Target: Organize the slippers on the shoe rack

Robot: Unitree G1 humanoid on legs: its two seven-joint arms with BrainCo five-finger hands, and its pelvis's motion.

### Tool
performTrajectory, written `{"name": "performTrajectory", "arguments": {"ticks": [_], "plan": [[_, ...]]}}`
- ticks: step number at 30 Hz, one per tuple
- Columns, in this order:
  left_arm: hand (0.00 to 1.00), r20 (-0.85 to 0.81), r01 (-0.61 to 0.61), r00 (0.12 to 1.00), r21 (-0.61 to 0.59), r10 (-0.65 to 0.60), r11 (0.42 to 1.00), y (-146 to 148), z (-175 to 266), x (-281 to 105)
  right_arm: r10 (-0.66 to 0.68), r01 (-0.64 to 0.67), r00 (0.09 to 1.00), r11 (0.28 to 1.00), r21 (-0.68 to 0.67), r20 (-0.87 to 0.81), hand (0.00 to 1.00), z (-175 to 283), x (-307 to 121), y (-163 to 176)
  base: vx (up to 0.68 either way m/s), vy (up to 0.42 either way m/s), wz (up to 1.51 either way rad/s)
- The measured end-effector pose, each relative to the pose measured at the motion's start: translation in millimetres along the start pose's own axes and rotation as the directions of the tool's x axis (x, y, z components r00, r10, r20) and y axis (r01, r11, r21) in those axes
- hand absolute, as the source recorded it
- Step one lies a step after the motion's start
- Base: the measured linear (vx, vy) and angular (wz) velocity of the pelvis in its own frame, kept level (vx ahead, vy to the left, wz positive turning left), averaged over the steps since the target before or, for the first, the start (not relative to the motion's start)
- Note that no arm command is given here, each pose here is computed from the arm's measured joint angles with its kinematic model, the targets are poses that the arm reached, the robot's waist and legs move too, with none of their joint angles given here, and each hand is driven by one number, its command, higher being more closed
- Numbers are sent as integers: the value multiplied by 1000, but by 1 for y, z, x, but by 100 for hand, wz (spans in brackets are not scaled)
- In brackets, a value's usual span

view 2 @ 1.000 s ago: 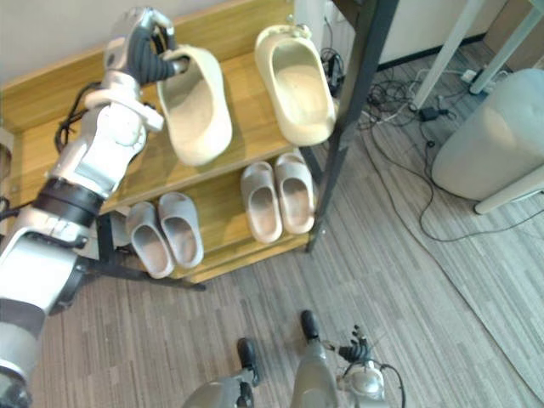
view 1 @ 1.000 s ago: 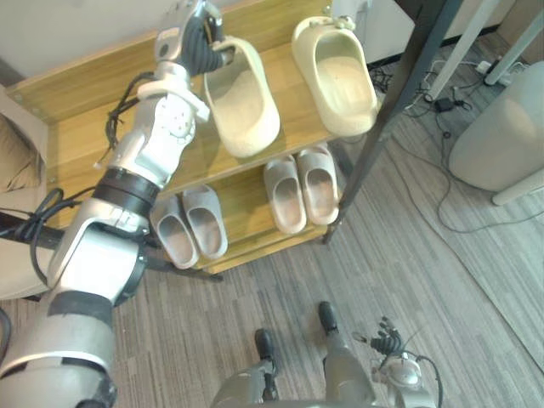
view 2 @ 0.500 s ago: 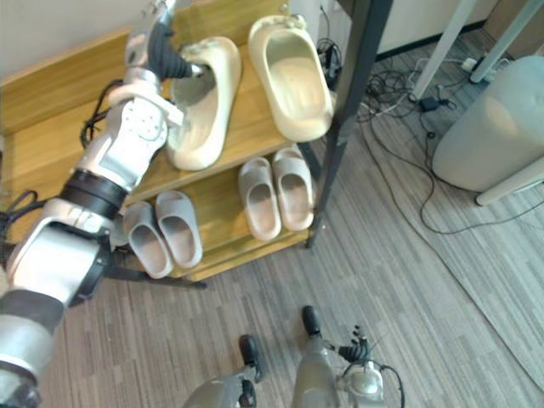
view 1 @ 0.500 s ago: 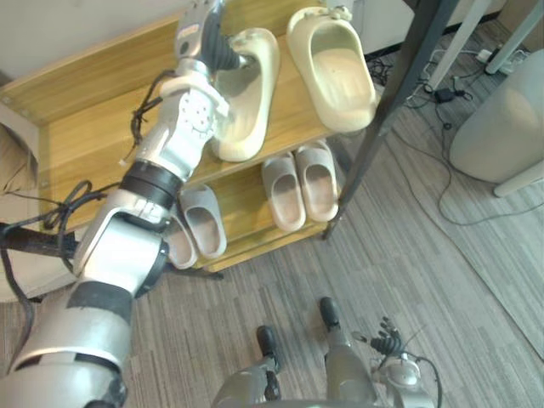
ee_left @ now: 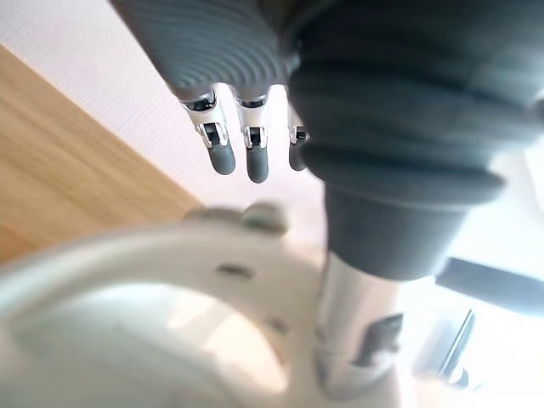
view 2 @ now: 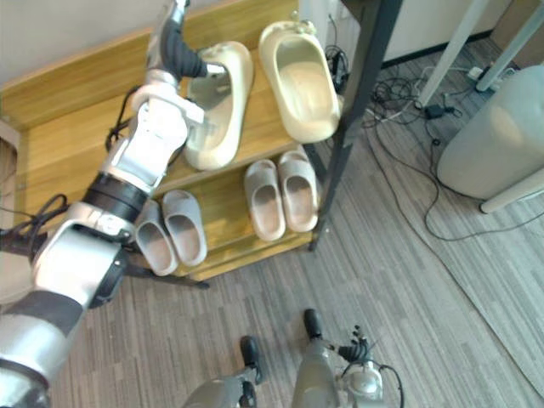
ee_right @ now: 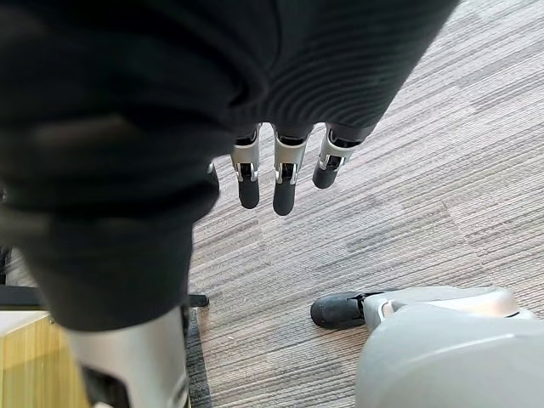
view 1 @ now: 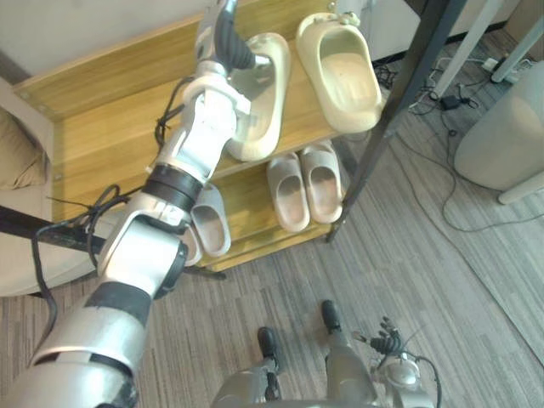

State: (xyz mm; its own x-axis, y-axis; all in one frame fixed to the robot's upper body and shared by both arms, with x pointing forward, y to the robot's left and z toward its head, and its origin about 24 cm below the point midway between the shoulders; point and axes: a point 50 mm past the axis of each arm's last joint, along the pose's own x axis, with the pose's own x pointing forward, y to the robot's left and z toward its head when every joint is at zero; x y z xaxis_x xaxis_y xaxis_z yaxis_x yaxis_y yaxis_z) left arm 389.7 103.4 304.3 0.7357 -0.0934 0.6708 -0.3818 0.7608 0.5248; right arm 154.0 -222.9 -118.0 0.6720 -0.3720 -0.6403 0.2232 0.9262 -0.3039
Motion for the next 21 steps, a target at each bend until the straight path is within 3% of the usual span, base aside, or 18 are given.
{"name": "performTrajectory", "arguments": {"ticks": [9,21], "plan": [[0,13,-27,999,-242,31,970,-19,4,-43,23,-24,999,999,-27,-33,0,-1,3,7,3,-4,20],[0,-213,-49,975,-487,-64,872,-54,-30,-116,60,-64,997,996,-68,-49,0,-1,4,17,4,-3,15]]}}
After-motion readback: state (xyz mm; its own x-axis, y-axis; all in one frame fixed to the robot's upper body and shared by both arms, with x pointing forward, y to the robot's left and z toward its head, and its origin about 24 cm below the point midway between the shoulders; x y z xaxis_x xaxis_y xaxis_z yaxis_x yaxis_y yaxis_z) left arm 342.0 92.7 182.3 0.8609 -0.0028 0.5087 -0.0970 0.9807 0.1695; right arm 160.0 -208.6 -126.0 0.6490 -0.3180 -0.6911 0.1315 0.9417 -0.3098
